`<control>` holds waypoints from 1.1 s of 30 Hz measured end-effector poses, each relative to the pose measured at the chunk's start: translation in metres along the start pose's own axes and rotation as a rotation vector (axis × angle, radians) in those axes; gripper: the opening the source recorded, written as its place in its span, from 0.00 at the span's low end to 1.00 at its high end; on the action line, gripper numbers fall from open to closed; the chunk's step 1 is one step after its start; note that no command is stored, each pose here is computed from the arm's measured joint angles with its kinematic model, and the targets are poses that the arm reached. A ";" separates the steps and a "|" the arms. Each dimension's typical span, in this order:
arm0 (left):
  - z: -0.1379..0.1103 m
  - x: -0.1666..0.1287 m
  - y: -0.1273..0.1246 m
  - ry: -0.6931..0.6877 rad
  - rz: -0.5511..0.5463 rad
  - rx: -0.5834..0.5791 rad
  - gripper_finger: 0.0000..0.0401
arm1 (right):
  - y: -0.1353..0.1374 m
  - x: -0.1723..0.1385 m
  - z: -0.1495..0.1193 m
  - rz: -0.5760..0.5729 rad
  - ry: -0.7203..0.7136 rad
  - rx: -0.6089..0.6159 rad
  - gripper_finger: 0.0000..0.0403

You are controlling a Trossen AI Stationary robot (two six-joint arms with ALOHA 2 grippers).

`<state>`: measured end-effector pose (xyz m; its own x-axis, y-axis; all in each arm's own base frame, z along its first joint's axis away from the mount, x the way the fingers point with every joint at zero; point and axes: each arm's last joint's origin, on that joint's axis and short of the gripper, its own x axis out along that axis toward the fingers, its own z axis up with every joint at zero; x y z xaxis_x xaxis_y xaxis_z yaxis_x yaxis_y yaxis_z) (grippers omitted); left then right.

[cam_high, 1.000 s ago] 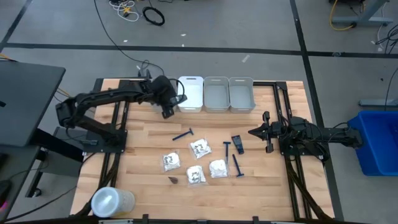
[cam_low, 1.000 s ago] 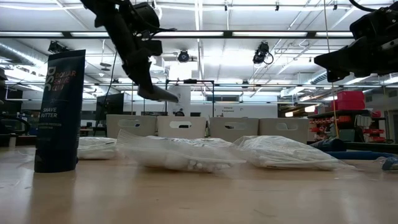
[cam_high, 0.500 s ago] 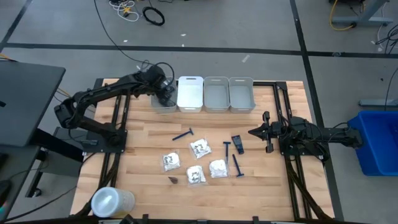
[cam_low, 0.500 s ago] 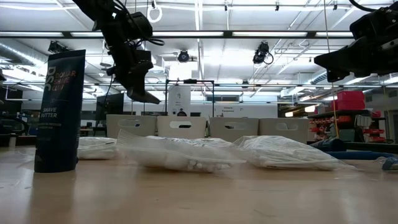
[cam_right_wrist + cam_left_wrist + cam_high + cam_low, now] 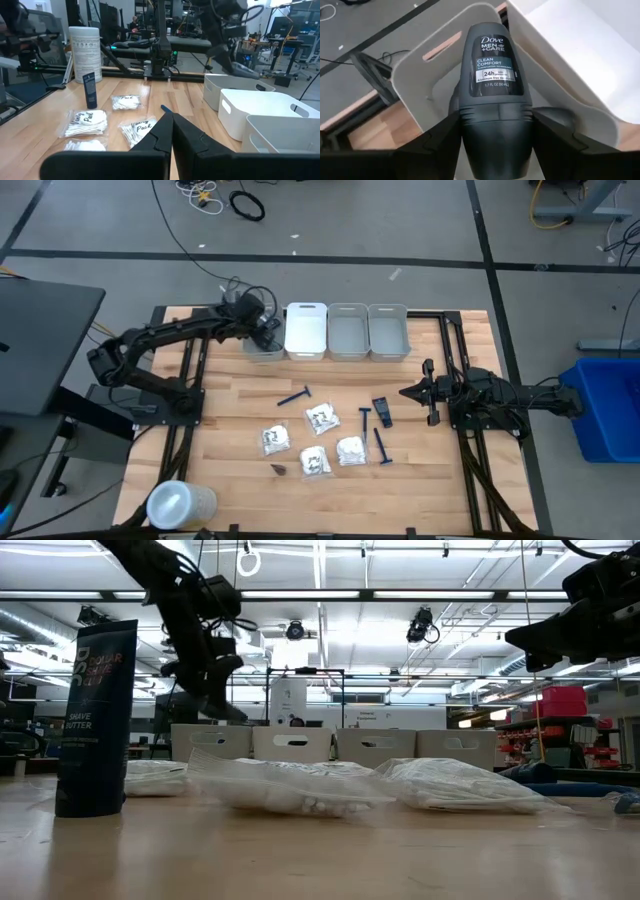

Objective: Pick & Place Travel size toiletries
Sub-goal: Put the gray deodorant into the left gray bin, then put the white cotton pack into the white bin

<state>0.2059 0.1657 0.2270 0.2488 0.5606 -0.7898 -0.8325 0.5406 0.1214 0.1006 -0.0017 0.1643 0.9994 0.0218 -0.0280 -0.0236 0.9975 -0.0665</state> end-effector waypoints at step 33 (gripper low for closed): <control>-0.012 0.000 -0.013 0.036 -0.128 0.145 0.70 | 0.000 0.000 0.000 0.000 0.000 0.000 0.03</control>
<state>0.2110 0.1512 0.2184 0.3277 0.4601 -0.8252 -0.7143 0.6923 0.1023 0.1006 -0.0017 0.1642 0.9994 0.0221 -0.0284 -0.0240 0.9975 -0.0664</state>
